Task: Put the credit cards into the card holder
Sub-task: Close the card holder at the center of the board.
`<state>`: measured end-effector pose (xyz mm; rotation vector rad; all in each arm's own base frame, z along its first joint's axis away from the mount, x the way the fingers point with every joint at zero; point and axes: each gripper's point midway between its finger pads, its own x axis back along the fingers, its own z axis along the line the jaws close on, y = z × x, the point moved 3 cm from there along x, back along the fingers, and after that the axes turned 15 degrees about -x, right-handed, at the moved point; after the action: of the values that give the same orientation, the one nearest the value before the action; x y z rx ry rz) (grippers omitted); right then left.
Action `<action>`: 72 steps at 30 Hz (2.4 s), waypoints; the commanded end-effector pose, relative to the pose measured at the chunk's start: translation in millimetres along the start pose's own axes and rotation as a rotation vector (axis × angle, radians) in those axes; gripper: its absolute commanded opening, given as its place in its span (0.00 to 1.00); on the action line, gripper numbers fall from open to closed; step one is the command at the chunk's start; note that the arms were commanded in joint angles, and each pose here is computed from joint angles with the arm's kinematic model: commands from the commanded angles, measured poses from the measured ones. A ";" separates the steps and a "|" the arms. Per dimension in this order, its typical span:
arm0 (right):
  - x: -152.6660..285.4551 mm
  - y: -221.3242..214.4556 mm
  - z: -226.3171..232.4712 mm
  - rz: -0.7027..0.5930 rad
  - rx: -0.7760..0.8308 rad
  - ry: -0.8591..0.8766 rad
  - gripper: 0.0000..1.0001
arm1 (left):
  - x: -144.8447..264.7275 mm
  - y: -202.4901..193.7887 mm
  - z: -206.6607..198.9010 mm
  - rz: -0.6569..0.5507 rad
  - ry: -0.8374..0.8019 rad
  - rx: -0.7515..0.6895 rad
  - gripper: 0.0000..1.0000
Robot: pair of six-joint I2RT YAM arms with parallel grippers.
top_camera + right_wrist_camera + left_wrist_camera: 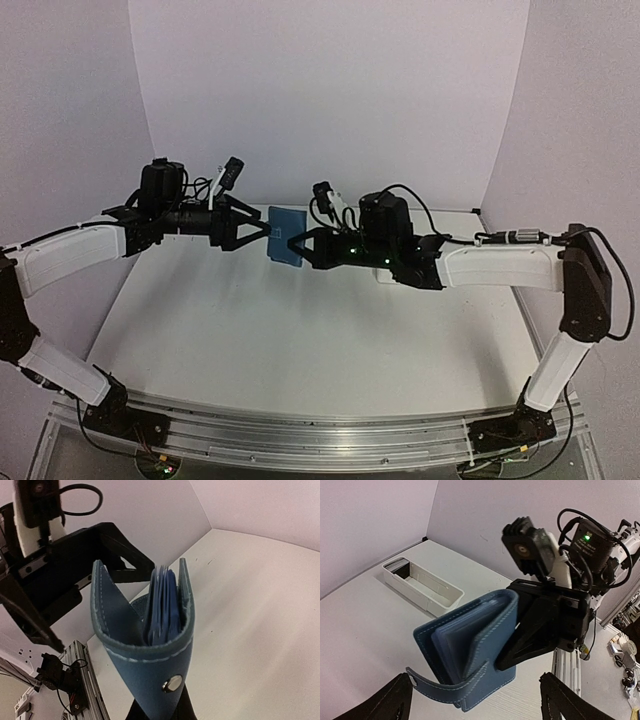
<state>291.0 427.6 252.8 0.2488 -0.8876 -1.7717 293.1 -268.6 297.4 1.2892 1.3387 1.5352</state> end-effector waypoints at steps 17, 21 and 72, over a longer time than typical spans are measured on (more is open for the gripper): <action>34.3 80.0 103.1 -0.296 0.121 0.405 0.00 | 20.4 67.6 -12.2 -0.292 -0.155 0.176 0.86; 34.1 82.3 107.3 -0.300 0.130 0.422 0.00 | 18.0 64.8 -14.0 -0.283 -0.183 0.209 0.67; -63.9 19.1 -3.5 0.132 -0.703 0.177 0.27 | 7.5 -47.0 9.9 0.217 0.697 -1.849 0.00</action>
<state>339.4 465.4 229.0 -0.2115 -0.1694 -1.8706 294.6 -246.0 233.7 -0.2487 -0.3195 2.3203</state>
